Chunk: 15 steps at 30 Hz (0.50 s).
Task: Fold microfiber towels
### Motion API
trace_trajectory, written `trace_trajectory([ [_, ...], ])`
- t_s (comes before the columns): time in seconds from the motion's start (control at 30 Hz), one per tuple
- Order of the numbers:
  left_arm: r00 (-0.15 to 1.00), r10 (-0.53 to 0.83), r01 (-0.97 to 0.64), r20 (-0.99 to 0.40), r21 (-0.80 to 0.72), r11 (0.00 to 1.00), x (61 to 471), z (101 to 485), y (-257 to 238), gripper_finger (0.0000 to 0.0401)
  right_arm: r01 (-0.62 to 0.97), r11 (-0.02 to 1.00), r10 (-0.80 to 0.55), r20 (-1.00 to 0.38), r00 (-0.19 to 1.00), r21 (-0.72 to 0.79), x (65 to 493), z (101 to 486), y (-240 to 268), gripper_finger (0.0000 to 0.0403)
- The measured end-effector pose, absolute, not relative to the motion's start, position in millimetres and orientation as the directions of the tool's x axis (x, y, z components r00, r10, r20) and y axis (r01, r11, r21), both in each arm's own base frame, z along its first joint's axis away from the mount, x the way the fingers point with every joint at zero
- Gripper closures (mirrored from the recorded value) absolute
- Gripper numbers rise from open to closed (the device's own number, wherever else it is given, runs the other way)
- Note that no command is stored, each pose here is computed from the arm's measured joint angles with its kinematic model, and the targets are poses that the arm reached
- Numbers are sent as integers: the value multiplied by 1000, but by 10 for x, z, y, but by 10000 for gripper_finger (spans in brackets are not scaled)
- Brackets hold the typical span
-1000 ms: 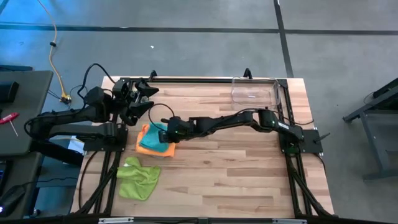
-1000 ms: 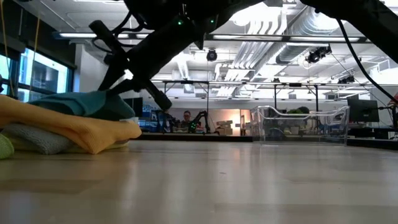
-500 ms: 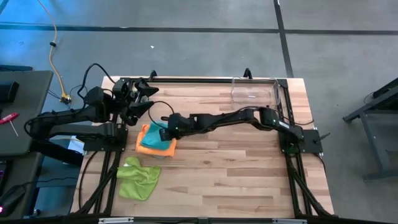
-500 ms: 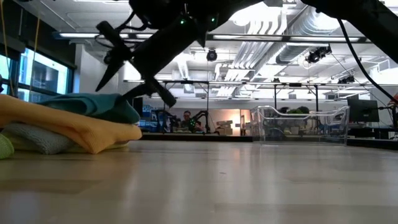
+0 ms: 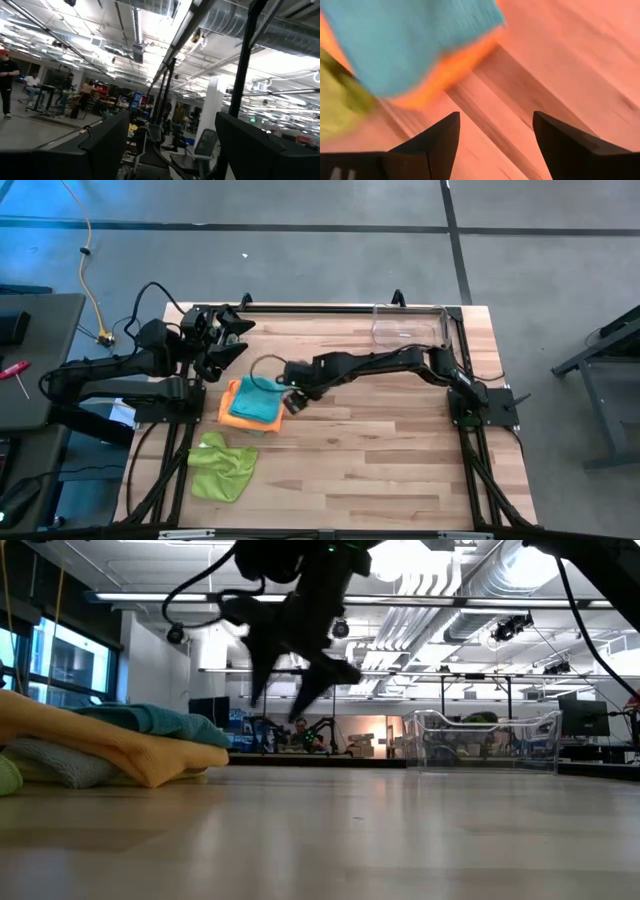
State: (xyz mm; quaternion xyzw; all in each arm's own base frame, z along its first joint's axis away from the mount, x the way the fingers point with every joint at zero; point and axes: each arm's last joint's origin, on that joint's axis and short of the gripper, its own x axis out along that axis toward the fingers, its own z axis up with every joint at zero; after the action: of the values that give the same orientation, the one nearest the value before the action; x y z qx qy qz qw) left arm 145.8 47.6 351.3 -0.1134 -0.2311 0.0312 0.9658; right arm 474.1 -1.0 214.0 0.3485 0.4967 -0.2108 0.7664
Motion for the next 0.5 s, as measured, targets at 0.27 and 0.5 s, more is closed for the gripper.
trace_trajectory([
  [0.27,919,11,88,395,-231,969,1477,3477,450,114,628,773,-67,-972,227,94,4513,2145,223,160],
  [0.5,925,14,82,381,-235,969,1482,3463,453,114,623,782,-117,-983,144,-2,4014,2135,335,163],
])
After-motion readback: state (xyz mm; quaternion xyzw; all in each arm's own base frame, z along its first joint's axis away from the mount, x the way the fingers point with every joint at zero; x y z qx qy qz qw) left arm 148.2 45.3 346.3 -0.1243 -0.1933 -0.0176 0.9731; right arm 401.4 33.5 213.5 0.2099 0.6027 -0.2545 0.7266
